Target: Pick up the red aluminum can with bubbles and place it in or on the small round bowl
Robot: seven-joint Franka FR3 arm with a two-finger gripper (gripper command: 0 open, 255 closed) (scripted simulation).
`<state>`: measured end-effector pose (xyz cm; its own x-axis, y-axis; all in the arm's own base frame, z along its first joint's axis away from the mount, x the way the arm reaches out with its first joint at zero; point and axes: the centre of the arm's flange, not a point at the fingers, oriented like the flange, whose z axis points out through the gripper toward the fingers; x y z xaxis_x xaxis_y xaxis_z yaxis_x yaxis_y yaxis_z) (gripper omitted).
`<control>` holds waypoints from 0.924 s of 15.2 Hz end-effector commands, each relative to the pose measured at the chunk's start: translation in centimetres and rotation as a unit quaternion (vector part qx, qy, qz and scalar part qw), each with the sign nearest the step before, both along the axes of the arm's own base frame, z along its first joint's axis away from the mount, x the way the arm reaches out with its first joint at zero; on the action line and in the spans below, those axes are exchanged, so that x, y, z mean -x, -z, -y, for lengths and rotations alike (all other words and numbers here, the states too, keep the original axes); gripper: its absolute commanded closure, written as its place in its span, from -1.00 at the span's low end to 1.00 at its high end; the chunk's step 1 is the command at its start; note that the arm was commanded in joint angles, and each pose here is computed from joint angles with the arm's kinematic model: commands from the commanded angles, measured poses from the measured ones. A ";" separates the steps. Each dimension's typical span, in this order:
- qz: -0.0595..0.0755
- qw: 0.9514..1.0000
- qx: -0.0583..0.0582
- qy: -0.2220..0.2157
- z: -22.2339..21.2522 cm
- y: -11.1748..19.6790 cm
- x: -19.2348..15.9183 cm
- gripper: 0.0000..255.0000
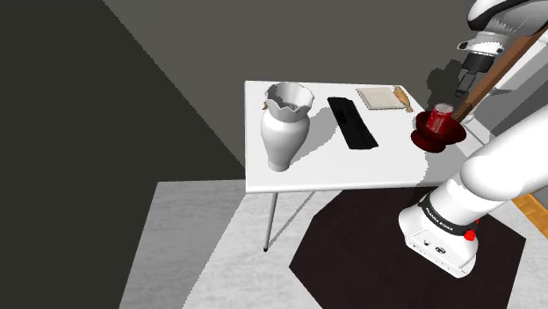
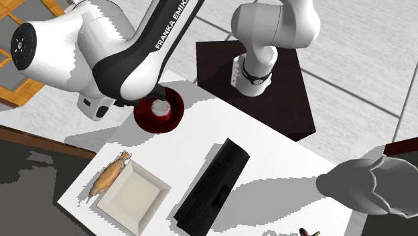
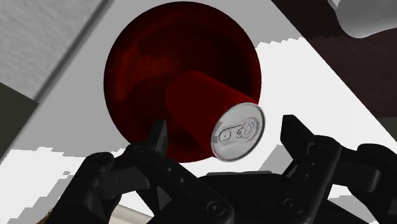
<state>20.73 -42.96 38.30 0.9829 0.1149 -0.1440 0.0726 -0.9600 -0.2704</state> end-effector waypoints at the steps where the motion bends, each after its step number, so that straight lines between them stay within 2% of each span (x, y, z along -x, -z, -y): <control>1: 0.000 1.000 0.000 0.000 0.0 0.0 0.0 -1.00; 3: 0.000 1.000 0.000 0.000 0.0 0.0 0.0 -1.00; 7: 0.000 1.000 0.000 0.000 1.3 -4.8 -0.8 -1.00; 14: 0.000 1.000 0.000 0.000 1.3 -4.8 -0.8 -1.00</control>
